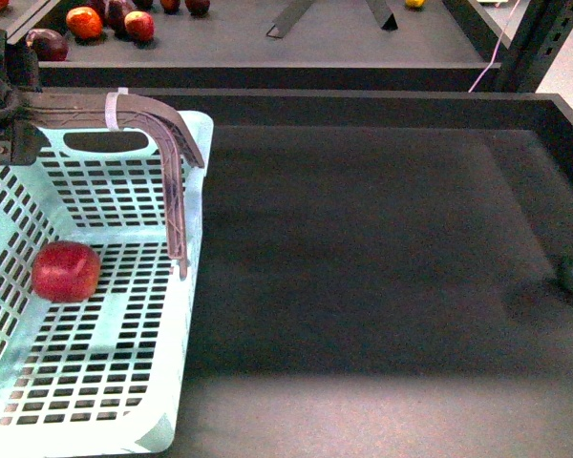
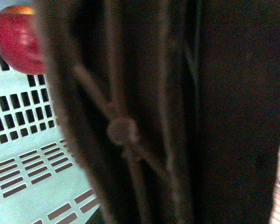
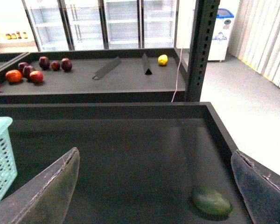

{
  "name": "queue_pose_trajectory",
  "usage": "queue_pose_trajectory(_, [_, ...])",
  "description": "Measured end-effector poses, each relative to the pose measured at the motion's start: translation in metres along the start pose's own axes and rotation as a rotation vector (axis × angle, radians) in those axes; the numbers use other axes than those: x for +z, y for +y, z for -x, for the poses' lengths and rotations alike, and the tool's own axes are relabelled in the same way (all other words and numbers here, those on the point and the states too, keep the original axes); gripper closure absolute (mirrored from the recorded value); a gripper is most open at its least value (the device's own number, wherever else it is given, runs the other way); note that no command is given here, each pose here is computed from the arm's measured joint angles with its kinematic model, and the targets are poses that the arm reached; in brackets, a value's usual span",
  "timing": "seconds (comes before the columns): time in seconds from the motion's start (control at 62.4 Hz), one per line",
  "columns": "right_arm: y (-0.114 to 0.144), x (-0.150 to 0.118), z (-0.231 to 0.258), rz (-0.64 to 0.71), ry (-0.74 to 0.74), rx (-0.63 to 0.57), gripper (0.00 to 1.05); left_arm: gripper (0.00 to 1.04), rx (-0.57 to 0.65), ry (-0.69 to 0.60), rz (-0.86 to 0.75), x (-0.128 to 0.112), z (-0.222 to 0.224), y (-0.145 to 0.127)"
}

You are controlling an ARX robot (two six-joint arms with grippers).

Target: Pick apple with right arm and hold basket with left

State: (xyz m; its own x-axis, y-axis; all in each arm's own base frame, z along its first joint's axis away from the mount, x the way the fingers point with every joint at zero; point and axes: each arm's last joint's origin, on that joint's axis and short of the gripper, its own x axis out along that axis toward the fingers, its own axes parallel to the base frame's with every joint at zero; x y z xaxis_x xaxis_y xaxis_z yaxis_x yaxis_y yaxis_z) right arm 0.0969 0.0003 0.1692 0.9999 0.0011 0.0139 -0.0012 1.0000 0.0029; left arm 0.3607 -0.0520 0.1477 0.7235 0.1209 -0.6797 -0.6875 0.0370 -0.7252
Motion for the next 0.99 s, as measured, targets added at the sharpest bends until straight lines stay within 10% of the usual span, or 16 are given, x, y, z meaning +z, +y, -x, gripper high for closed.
queue_pose_trajectory(0.208, [0.0,0.0,0.0,0.0,0.0,0.0,0.09,0.91,-0.024,0.013,-0.01,-0.003,0.0,0.0])
queue_pose_trajectory(0.689, [0.0,0.0,0.0,0.0,0.0,0.0,0.09,0.05,0.07,0.011,-0.039,-0.007,0.052,-0.001])
queue_pose_trajectory(0.994, [0.0,0.0,0.0,0.0,0.0,0.0,0.09,0.07,0.077,-0.102,-0.096,-0.004,0.126,0.004])
